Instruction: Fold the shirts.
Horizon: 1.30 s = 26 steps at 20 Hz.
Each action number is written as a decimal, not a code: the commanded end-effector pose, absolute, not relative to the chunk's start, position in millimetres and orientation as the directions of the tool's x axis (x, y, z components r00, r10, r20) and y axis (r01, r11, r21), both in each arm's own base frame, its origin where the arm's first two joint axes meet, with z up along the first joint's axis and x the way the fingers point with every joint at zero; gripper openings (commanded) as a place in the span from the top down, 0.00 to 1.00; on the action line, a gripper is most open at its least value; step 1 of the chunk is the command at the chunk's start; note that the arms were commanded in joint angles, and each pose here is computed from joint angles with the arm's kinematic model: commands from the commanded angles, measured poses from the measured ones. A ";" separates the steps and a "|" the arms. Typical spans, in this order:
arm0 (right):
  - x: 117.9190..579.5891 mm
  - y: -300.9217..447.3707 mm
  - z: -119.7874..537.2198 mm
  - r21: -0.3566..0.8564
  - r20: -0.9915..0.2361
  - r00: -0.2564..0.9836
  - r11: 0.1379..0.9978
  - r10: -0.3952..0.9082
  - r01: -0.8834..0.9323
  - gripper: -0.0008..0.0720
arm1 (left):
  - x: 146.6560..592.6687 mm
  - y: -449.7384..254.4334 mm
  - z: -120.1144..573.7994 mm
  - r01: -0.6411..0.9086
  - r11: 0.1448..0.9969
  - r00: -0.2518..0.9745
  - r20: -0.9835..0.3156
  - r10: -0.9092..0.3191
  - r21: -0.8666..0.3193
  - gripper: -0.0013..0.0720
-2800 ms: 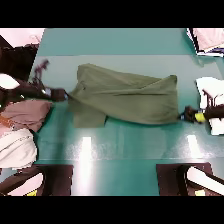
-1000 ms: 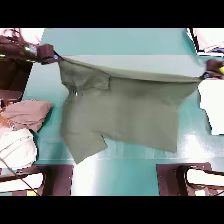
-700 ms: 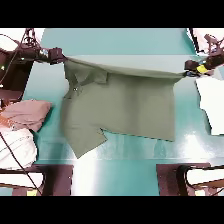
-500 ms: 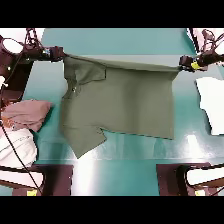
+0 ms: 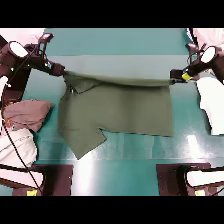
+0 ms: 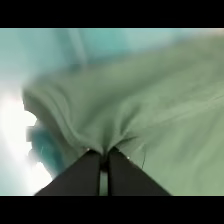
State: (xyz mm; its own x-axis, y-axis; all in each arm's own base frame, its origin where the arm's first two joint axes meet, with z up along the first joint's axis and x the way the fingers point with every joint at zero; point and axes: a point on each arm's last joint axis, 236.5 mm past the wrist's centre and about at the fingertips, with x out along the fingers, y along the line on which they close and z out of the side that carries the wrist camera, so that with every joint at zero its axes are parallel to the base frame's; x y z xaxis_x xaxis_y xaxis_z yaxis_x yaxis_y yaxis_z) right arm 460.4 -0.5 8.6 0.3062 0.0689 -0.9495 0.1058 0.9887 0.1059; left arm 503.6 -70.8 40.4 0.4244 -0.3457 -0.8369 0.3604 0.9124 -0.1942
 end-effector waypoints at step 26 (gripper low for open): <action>328.8 42.5 73.5 0.327 -0.922 0.226 0.945 0.316 0.012 0.43 | 236.1 -66.1 -48.3 -0.034 0.919 -0.040 -0.919 -0.393 -0.392 0.16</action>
